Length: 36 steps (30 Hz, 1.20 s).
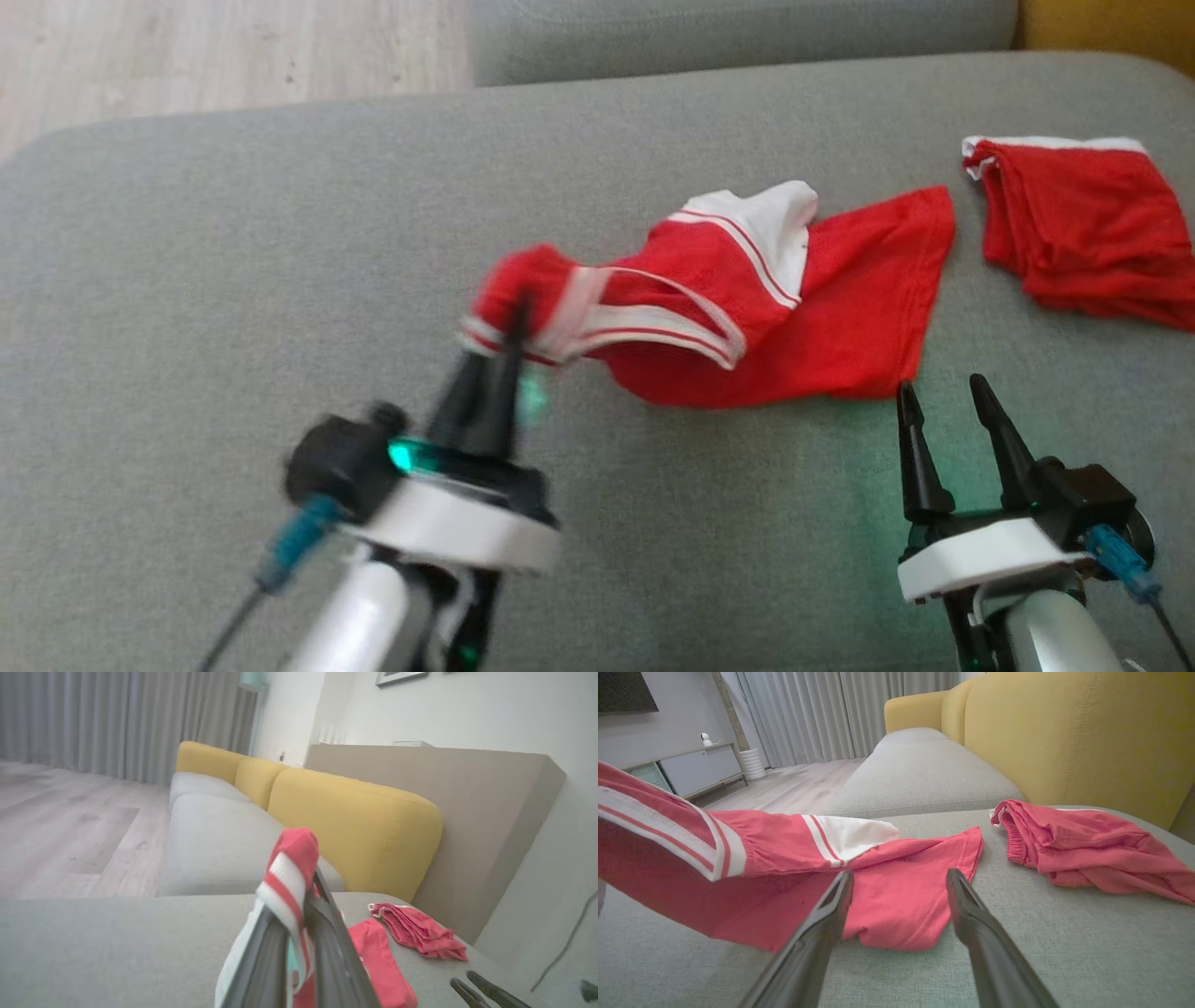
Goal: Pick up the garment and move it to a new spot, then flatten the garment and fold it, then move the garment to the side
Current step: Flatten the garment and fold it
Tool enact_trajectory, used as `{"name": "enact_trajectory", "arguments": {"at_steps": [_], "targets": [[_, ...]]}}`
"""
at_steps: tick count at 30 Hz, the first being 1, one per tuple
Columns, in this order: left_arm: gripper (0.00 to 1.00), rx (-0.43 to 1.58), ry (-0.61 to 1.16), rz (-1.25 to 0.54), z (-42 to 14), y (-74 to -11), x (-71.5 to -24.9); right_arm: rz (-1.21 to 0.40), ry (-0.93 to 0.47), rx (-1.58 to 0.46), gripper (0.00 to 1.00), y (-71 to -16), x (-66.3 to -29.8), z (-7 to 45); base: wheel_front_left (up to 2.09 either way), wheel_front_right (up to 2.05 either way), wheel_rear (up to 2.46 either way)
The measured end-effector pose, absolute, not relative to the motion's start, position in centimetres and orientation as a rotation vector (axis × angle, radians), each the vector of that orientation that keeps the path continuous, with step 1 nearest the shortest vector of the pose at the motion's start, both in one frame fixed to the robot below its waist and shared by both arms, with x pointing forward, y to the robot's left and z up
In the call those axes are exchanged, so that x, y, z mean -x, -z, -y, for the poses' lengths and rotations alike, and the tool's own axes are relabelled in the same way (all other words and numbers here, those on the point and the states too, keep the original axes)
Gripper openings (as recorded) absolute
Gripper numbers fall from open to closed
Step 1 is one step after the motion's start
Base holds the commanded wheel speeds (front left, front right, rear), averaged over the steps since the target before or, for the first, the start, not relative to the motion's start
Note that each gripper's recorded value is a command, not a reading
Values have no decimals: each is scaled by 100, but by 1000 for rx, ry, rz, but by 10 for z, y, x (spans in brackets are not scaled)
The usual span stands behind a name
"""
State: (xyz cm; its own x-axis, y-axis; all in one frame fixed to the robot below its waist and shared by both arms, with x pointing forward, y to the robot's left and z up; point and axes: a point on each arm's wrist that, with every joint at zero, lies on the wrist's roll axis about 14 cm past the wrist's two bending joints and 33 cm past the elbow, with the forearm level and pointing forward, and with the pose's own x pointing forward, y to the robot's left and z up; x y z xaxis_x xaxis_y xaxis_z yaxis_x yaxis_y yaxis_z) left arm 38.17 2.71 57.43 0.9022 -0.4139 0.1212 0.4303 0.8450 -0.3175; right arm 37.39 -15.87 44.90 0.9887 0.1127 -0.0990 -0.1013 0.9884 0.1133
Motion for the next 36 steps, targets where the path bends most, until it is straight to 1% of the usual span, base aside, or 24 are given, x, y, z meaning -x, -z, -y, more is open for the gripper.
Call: {"name": "enact_trajectory", "arguments": {"at_steps": [4, 8, 12, 15, 16, 17, 18, 19, 23, 26, 31, 36], "targets": [[0, 372, 272, -70, -66, -522, -407, -112, -95, -107, 100, -446, -376, 163, 0, 0, 0], [0, 381, 120, -179, -98, -470, -423, -122, -72, -104, 100, -443, -378, 171, 0, 0, 0], [0, 374, 52, -250, -110, -436, -433, -137, -50, -102, 100, -437, -378, 178, 0, 0, 0], [0, 369, 25, -267, -116, -425, -437, -146, -43, -101, 100, -434, -377, 180, 0, 0, 0], [10, 365, 21, -274, -117, -420, -439, -149, -40, -101, 100, -433, -376, 181, 0, 0, 0], [31, 357, 13, -281, -119, -416, -440, -152, -38, -100, 100, -432, -376, 181, 0, 0, 0], [68, 350, 8, -289, -120, -412, -440, -154, -36, -100, 100, -432, -376, 182, 0, 0, 0], [100, 346, 11, -292, -120, -410, -441, -155, -36, -100, 100, -431, -376, 182, 0, 0, 0], [100, 319, 20, -272, -123, -412, -441, -147, -41, -101, 100, -434, -377, 181, 0, 0, 0], [100, 287, 57, -215, -118, -430, -444, -134, -51, -102, 100, -438, -378, 177, 0, 0, 0], [100, 229, 223, -69, -76, -479, -440, -107, -79, -103, 100, -448, -377, 169, 0, 0, 0], [100, 205, 372, -27, -31, -495, -421, -87, -87, -102, 100, -455, -374, 166, 0, 0, 0]]}}
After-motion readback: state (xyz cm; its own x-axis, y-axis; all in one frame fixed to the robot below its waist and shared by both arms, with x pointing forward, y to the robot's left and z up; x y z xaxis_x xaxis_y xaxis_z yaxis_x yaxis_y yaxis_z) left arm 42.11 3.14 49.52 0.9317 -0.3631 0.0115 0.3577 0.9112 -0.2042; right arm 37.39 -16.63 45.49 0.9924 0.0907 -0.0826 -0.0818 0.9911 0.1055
